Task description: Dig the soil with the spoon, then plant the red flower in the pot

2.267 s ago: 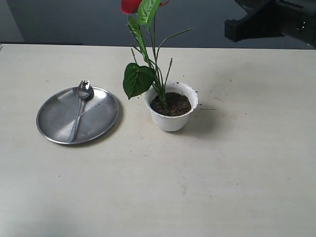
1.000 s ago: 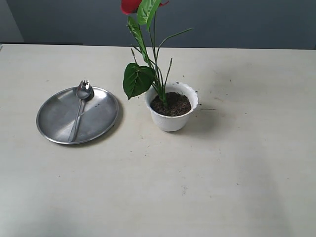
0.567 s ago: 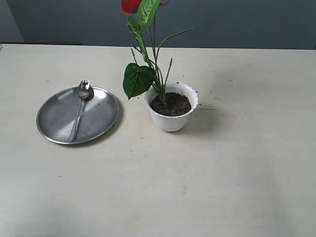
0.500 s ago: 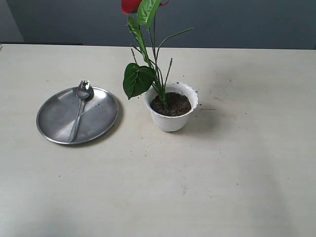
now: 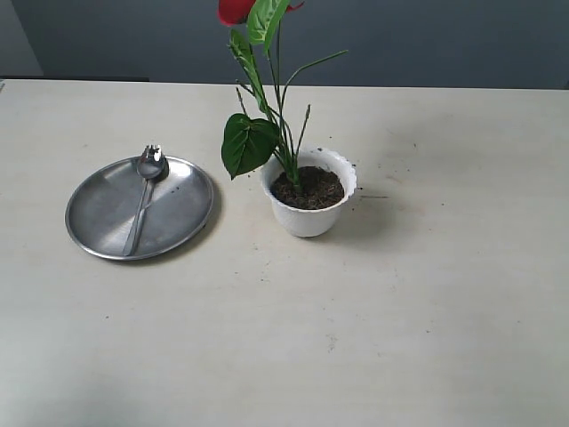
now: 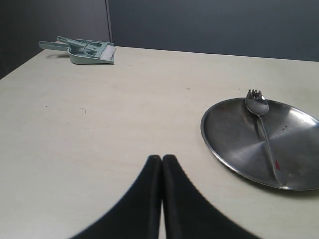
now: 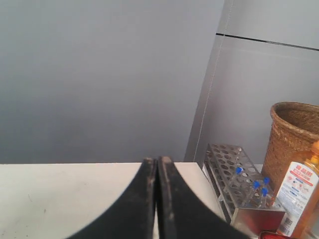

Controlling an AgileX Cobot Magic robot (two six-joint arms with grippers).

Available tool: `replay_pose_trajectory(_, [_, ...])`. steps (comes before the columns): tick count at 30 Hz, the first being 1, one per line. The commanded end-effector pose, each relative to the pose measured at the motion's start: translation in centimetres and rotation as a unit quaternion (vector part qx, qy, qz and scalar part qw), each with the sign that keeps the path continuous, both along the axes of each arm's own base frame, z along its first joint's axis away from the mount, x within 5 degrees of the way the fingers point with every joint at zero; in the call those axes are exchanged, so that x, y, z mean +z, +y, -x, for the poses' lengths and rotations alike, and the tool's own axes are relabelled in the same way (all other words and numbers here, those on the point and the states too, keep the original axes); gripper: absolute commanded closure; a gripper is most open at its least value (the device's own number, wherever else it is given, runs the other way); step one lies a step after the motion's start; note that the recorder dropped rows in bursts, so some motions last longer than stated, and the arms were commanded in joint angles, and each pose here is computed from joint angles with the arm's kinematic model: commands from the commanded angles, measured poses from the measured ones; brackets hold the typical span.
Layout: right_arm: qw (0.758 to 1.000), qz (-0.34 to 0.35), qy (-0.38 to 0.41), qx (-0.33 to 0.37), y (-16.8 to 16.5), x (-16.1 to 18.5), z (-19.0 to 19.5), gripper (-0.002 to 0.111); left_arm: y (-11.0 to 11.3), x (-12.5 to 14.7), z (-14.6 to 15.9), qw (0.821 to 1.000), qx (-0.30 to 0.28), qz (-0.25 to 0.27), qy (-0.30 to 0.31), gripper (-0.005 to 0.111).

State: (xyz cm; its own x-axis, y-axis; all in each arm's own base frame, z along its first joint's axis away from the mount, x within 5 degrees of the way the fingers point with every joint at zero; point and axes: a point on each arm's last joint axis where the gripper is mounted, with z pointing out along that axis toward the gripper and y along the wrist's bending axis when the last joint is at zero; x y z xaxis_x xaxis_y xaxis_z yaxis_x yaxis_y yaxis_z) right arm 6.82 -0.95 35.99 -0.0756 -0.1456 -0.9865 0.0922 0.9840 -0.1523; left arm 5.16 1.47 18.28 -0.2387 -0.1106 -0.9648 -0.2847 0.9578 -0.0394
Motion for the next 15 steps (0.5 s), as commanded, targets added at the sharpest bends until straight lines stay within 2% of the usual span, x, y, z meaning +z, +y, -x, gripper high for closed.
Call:
replay_pose_trajectory(1, [0.999, -0.014, -0.047, -0.011, 0.0, -1.9, 2.0, 0.108, 0.0, 0.0, 0.0, 1.0, -0.001, -0.001, -0.007, 0.106])
replay_pose_trajectory(15, [0.996, -0.033, -0.081, 0.013, 0.4, -4.7, 1.8, 0.108, 0.0, 0.0, 0.0, 1.0, -0.001, -0.001, -0.007, 0.106])
